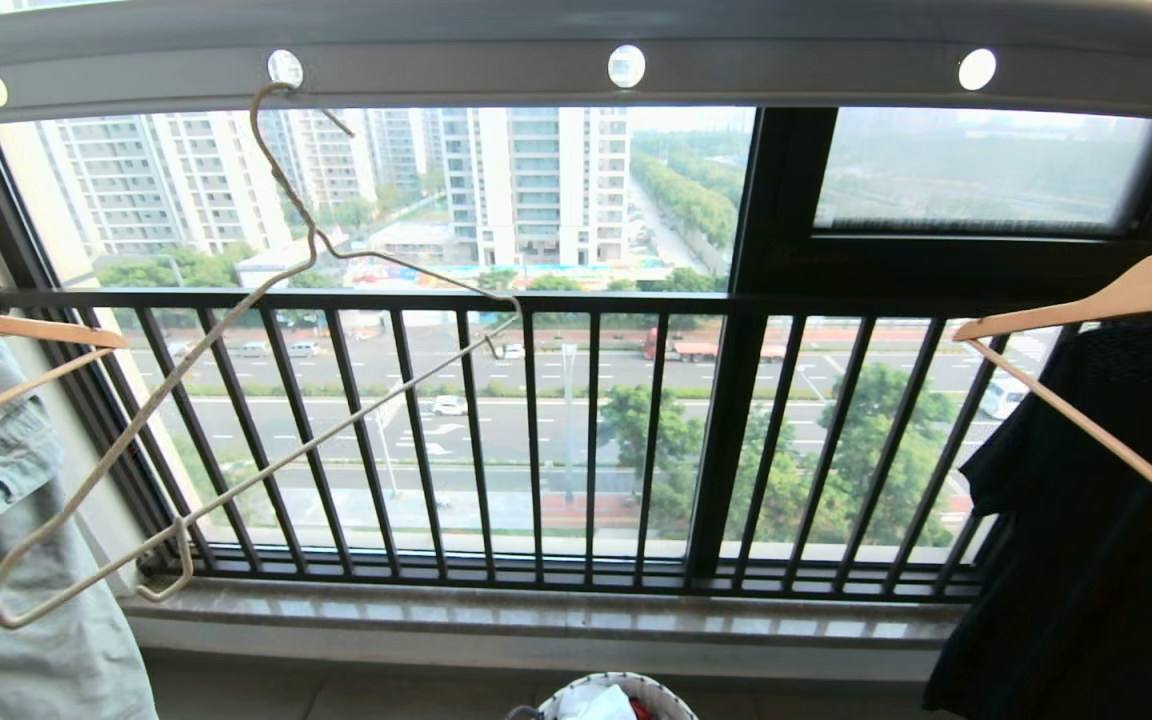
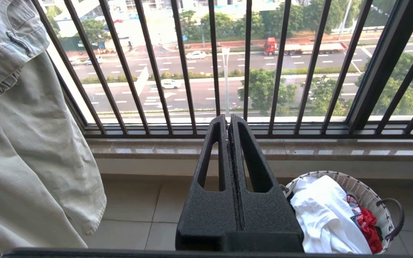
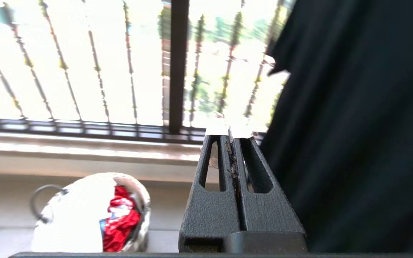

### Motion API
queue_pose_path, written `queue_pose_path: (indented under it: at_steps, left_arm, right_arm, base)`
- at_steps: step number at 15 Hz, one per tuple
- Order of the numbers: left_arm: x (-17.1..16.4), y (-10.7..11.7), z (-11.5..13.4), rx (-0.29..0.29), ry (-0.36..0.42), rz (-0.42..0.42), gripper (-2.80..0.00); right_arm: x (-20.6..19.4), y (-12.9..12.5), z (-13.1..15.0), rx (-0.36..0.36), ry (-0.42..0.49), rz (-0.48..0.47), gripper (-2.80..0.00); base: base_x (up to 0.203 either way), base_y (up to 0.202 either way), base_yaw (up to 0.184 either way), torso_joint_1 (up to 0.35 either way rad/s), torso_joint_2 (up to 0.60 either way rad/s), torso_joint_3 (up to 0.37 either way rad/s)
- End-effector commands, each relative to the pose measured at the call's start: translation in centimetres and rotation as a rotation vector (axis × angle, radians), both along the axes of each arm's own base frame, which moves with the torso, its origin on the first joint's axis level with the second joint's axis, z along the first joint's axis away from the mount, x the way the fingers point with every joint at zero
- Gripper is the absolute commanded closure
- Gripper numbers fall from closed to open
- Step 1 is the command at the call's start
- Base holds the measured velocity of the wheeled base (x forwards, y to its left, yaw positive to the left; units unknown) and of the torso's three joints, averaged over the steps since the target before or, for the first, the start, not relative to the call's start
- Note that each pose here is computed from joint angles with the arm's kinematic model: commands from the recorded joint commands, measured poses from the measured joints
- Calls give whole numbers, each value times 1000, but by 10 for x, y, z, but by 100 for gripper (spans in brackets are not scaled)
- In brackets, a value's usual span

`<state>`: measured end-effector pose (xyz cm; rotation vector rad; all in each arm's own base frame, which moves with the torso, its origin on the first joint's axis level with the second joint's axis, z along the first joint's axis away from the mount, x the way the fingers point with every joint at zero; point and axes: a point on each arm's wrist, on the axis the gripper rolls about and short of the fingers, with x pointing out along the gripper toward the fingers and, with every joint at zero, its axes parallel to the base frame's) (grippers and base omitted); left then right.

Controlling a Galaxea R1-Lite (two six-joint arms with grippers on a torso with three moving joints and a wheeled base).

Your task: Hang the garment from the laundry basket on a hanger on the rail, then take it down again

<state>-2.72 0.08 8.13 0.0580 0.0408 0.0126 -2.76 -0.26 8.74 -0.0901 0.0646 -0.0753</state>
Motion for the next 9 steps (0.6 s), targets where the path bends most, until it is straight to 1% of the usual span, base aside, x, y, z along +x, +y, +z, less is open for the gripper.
queue_pose_path:
  at_steps: [1,3,5,9]
  left_arm:
    - [1,-1,-6,-9,21,-24,0]
    - [1,-1,-5,-40,16,-22,0]
    - [1,-1,-5,-44,15,-21,0]
    - [1,-1,-5,-44,15,-21,0]
  right_arm:
    - [5,3,-12,-13,-58,134,0]
    - [5,3,-12,4,-53,133,0]
    - [5,3,-12,39,-56,125,0]
    - [5,3,-12,55,-60,118,0]
  base:
    - [0,0,0,0,0,0]
    - [0,0,0,0,0,0]
    - [0,0,0,0,0,0]
    - [0,0,0,0,0,0]
